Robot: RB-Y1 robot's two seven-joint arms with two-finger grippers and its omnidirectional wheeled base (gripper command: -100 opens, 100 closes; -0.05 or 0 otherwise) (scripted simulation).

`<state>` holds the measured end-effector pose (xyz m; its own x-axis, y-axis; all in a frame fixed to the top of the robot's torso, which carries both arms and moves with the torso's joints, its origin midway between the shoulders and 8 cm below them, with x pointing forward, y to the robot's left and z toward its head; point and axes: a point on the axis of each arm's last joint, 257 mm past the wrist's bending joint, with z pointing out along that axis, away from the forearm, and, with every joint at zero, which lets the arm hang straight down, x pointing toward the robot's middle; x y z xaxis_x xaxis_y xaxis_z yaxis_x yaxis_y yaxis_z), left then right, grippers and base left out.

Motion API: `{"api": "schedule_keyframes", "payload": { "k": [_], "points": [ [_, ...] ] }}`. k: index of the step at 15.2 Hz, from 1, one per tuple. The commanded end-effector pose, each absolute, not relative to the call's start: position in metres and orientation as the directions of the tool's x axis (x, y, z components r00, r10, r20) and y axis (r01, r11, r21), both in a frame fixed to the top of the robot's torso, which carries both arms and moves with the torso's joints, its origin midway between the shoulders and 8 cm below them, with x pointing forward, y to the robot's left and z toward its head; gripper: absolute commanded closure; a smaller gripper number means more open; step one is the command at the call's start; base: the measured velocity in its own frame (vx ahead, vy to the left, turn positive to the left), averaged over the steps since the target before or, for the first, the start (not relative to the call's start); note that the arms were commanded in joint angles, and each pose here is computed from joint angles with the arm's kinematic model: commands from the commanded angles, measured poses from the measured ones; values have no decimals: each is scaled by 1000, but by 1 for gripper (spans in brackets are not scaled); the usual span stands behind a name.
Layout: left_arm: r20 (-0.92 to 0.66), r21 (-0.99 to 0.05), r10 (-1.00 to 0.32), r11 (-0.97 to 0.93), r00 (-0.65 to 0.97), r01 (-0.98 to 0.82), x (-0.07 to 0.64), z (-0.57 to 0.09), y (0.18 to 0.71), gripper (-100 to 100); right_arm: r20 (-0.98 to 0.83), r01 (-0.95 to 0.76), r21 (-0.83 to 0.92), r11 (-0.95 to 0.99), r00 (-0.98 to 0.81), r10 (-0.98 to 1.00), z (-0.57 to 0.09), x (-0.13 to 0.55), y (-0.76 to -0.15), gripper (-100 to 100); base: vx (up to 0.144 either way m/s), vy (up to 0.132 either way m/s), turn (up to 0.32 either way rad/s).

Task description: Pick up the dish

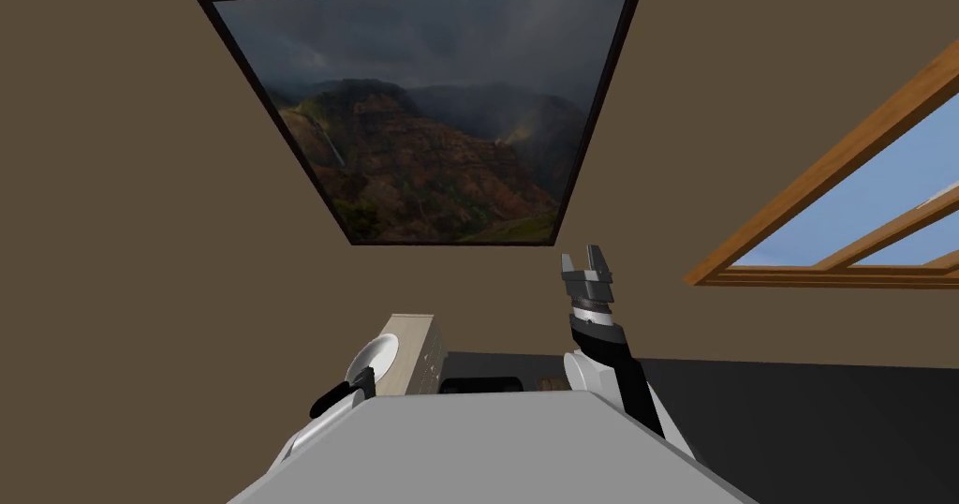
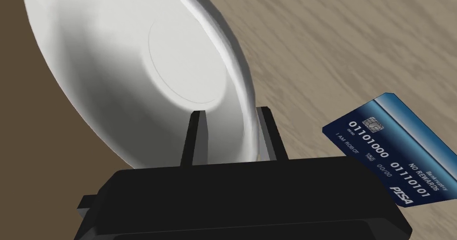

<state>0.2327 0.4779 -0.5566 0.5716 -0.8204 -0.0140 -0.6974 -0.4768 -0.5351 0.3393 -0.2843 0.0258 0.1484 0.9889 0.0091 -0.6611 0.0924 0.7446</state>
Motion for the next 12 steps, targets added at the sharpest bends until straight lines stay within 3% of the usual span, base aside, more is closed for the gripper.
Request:
{"api": "schedule_keyframes", "payload": {
  "k": [1, 12],
  "points": [
    [-14, -535, -820, -477, 572, -697, 233, -557, 478, 100, 9, -661, 745, 92, 148, 989, 26, 339, -284, 0, 0, 0, 0],
    [-16, -532, -833, -461, 553, -710, 231, -542, 471, 100, 9, -661, 745, 92, 148, 989, 26, 339, -284, 0, 7, -8, 41]
  ]
}}
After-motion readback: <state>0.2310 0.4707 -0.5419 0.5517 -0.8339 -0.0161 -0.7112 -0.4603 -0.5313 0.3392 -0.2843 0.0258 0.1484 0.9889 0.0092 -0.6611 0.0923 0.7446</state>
